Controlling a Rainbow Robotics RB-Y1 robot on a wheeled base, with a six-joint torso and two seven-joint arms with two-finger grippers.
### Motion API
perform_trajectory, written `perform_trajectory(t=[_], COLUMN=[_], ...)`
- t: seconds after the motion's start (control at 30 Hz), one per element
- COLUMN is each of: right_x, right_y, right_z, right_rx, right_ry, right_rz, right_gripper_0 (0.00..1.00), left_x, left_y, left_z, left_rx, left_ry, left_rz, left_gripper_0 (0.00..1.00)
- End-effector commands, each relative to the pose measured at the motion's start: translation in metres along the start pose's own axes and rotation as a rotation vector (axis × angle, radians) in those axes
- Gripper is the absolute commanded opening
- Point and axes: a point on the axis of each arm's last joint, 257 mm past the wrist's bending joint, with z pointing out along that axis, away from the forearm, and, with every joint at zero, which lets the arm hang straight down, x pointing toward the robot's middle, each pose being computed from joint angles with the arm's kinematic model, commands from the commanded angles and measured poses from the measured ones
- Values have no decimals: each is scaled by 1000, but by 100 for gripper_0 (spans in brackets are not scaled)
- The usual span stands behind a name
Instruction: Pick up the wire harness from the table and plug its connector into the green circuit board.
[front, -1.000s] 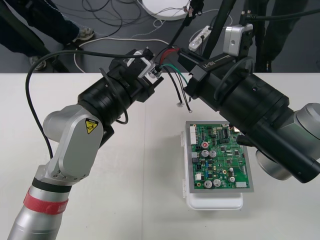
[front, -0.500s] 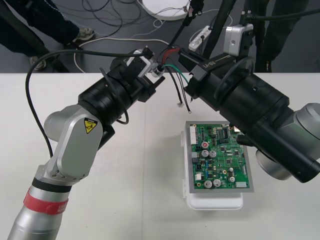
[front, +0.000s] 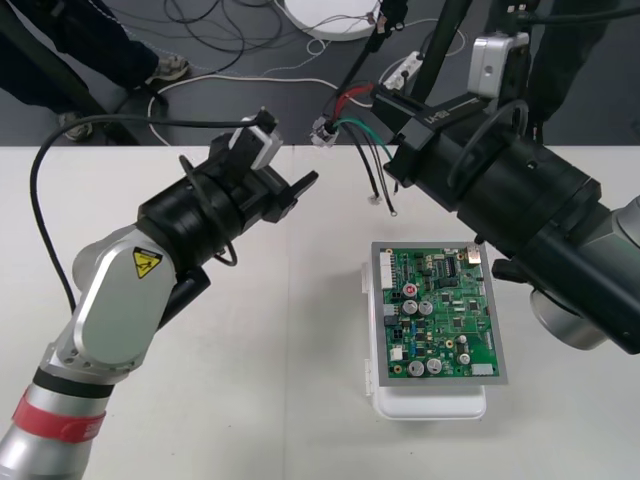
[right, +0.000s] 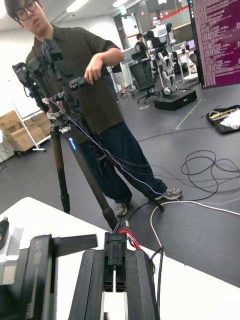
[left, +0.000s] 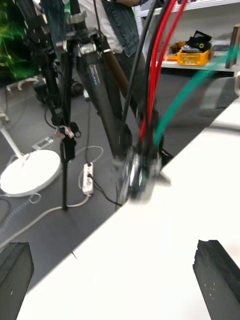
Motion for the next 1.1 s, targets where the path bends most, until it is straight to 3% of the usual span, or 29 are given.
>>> perform_trajectory(t=[0.03,0.53,1.1], right_x=[-23,-30,-30], right_y=[-15,-26,-22], right_z=[-12,-45,-97], right_rx=[0,-66,-234], right_ry=[-18,10,45], right_rz=[-78,-164,-198], right_gripper_0=[0,0,0], left_x=[2,42,-8], left_y=[16,12,-8], left_z=[-27,-89,-128], left_rx=[-25,111,409], left_ry=[-16,100,16], left_rz=[-2,-66,-152], left_gripper_0=[94,94,94])
